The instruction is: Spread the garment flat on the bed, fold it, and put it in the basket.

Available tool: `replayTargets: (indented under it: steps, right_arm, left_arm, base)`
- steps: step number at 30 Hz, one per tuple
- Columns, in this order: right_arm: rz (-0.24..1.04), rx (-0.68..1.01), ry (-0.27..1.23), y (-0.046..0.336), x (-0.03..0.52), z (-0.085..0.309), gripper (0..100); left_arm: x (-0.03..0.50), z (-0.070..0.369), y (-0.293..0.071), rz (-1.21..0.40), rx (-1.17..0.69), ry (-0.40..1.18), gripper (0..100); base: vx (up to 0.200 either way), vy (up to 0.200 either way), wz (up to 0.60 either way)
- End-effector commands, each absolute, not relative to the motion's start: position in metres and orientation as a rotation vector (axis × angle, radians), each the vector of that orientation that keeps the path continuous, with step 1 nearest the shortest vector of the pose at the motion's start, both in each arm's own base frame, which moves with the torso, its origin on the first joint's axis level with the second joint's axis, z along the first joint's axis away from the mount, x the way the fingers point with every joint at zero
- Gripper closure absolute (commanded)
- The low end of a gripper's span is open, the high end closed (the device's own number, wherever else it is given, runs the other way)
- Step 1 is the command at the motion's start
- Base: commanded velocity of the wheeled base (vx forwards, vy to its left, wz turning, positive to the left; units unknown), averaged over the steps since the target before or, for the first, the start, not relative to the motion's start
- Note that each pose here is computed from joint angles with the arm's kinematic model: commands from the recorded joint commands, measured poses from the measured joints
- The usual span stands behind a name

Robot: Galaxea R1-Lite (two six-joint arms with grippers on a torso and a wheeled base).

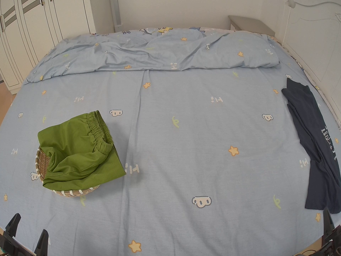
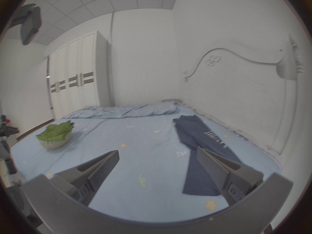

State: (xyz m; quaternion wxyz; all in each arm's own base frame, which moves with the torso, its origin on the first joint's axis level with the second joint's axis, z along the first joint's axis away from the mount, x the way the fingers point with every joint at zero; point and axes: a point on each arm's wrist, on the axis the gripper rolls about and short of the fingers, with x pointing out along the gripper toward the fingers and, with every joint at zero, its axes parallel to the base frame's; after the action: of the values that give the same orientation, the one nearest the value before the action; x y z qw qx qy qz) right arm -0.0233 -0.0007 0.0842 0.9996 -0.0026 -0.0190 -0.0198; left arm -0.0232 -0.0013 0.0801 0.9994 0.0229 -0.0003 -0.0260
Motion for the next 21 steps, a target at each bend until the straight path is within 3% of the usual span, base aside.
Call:
replayTargets:
  steps: [1, 21]
  right_arm:
    - [0.034, -0.015, 0.035, 0.0007, -0.0219, 0.0739, 0]
    - [0.003, 0.0, 0.0, 0.0003, -0.0223, 0.0762, 0]
  left_arm:
    - [-0.0229, 0.0754, -0.0009, -0.035, 0.051, 0.002, 0]
    - [-0.0229, 0.0754, -0.0009, -0.034, 0.041, 0.002, 0]
  base:
    - [0.0, 0.0, 0.0]
    - [0.0, 0.0, 0.0]
